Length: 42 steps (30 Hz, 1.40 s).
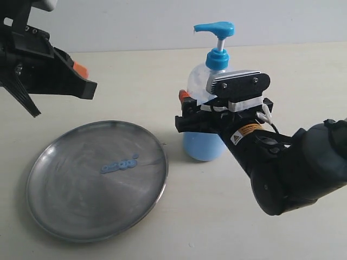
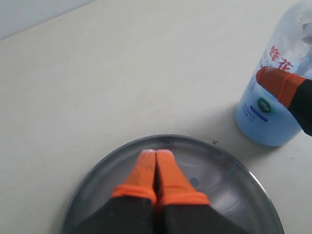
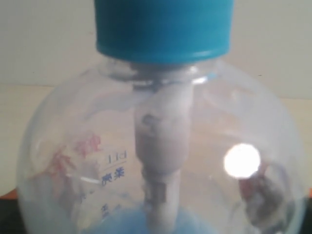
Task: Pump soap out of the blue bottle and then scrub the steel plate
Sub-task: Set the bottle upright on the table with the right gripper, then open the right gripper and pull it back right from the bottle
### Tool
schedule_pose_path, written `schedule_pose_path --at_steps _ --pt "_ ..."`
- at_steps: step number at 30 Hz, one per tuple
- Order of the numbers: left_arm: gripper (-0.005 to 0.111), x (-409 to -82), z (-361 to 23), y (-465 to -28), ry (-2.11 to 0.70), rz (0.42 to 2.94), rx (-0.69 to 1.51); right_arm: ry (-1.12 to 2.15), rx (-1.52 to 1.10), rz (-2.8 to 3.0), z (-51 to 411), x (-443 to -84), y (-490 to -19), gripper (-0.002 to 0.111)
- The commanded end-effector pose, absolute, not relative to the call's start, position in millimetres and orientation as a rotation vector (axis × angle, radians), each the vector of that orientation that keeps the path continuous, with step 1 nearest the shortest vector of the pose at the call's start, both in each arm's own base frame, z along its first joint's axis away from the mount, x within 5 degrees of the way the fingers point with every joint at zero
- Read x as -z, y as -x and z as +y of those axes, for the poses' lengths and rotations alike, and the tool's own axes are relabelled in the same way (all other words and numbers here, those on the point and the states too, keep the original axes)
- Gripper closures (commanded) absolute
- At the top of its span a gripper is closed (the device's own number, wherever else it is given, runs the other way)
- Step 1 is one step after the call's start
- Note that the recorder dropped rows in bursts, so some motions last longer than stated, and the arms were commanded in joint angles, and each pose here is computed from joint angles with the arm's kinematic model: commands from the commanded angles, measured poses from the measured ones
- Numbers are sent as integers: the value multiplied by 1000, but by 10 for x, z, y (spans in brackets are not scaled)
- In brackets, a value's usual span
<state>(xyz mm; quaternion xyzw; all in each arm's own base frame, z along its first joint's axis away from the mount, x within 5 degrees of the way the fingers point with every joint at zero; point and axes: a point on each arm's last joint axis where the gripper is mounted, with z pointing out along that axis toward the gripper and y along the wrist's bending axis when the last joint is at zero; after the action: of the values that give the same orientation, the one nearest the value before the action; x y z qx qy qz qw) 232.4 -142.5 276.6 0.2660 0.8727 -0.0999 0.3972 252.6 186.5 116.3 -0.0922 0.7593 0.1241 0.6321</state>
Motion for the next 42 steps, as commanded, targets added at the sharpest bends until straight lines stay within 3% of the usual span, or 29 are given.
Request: schedule_pose_path --at_steps 1,2,4,7,9,22,32,42 --pt "107 -2756 -1441 -2322 -668 2203 262 186 -302 1674 1862 -1242 -2554 68" --pt "107 -2759 -1442 -2322 -665 2201 265 189 -302 1674 1868 -1242 -2550 50" --pt "107 -2759 -1443 -2322 -662 2203 268 194 -302 1673 1870 -1242 -2550 34" --pt "107 -2760 -1444 -2323 -662 2201 269 197 -298 1672 1870 -1242 -2550 18" --pt "107 -2760 -1444 -2323 -662 2201 269 195 -301 1667 1870 -1261 -2549 15" --pt "107 -2759 -1443 -2322 -662 2203 268 284 -287 1630 1826 -1911 -2449 15" --pt "107 -2757 -1443 -2321 -663 2205 268 241 -377 1815 1723 -2164 -2281 15" --pt "107 -2757 -1445 -2319 -654 2209 275 468 -481 2015 1697 -2298 -1970 24"
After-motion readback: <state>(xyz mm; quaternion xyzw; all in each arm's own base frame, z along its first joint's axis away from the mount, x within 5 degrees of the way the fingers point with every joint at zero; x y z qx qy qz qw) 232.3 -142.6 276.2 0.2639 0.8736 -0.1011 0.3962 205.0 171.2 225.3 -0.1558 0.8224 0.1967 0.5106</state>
